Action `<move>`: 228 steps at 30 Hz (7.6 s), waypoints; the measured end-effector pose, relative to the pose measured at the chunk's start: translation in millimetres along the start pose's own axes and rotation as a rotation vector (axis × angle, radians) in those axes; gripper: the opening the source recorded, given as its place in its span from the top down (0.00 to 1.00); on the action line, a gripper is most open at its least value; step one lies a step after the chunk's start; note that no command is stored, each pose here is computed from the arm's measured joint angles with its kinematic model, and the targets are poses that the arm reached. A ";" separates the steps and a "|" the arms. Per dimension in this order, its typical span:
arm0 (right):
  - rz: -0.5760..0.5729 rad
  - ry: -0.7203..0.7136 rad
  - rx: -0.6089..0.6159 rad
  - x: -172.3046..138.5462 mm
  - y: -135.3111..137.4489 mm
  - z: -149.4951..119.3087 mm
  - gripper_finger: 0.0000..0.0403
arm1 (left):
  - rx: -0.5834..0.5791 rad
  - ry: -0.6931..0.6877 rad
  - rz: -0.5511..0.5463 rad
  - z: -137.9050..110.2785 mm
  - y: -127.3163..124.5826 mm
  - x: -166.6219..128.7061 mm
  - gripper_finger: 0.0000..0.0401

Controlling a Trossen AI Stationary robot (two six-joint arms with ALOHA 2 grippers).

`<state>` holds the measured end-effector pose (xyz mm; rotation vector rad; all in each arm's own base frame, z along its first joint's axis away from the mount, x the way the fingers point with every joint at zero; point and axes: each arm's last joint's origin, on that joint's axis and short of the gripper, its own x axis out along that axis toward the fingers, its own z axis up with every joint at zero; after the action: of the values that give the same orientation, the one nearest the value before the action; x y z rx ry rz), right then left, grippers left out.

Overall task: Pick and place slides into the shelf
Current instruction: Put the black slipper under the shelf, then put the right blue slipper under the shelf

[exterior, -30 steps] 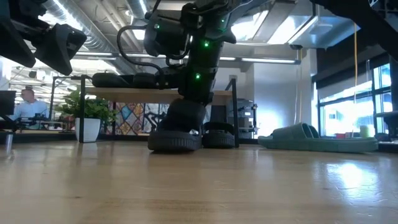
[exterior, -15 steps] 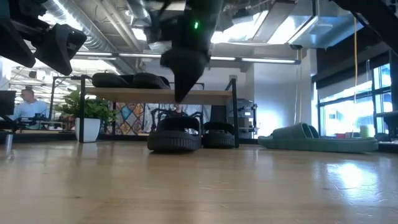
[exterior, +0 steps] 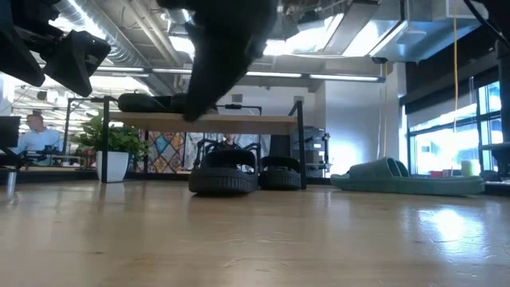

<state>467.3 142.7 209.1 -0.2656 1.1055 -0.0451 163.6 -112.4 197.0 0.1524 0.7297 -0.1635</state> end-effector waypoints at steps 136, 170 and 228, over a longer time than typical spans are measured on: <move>-0.056 0.122 0.310 79.3 -178.3 -46.4 0.98 | 0.005 0.008 0.002 -1.0 0.2 0.2 0.49; -0.123 0.304 0.260 -86.4 -81.9 -57.1 0.98 | 0.009 0.020 0.005 -2.1 0.1 1.0 0.49; -0.568 0.195 0.616 -115.2 -164.7 -279.5 0.40 | -0.021 -0.204 0.302 14.2 123.1 -11.8 0.49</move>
<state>183.0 -50.3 231.2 -0.0105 1.1250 -0.9181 188.9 6.2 225.4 0.2207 0.4981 0.1158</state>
